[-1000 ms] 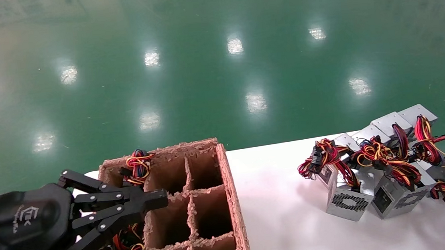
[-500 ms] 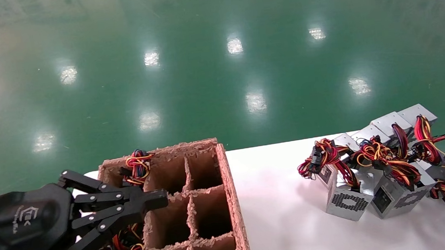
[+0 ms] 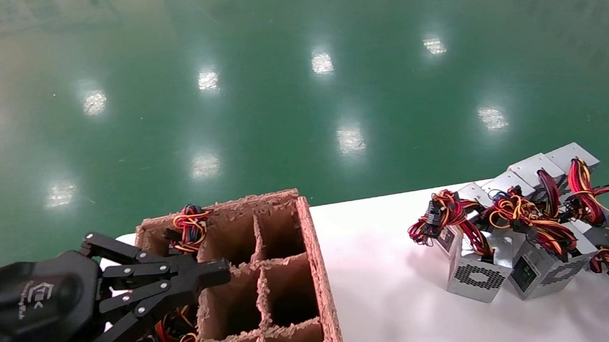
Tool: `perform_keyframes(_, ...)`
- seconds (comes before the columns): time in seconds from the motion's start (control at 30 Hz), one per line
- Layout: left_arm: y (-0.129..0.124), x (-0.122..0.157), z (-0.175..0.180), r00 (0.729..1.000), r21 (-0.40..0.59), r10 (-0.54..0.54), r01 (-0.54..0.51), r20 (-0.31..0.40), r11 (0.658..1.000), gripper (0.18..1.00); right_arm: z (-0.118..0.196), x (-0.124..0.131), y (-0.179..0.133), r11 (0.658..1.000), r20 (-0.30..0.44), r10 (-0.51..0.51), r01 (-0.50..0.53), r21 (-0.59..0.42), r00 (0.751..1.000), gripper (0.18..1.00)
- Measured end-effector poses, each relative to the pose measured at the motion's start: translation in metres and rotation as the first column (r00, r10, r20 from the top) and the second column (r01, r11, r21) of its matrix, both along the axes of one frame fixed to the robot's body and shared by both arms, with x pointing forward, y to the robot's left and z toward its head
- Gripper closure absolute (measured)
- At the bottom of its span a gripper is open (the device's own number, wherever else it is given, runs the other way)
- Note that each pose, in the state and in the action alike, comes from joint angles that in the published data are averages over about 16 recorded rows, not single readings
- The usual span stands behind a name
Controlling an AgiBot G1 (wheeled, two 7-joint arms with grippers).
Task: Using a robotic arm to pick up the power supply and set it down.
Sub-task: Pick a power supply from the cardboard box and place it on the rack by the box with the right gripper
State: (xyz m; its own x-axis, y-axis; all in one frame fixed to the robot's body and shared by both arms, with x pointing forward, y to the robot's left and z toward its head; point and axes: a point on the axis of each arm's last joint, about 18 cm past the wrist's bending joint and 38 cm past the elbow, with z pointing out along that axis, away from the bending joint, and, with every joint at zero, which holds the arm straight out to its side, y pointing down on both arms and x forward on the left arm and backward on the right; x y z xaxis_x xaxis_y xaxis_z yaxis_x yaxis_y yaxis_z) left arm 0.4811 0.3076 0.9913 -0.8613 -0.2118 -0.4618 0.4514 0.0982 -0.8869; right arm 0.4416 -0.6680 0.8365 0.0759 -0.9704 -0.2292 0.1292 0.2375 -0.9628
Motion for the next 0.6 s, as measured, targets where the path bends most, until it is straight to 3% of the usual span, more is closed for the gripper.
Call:
perform_keyframes(0.33,0.0,0.0,0.0,1.0,0.0,0.0,0.0,0.0,1.0,0.993,0.003,-0.004,0.003,1.0,0.003,0.03,-0.03,-0.007,1.0,0.942)
perform_keyframes(0.6,0.0,0.0,0.0,1.0,0.0,0.0,0.0,0.0,1.0,0.993,0.014,-0.008,0.012,0.996,0.03,0.085,-0.084,-0.033,0.996,0.881)
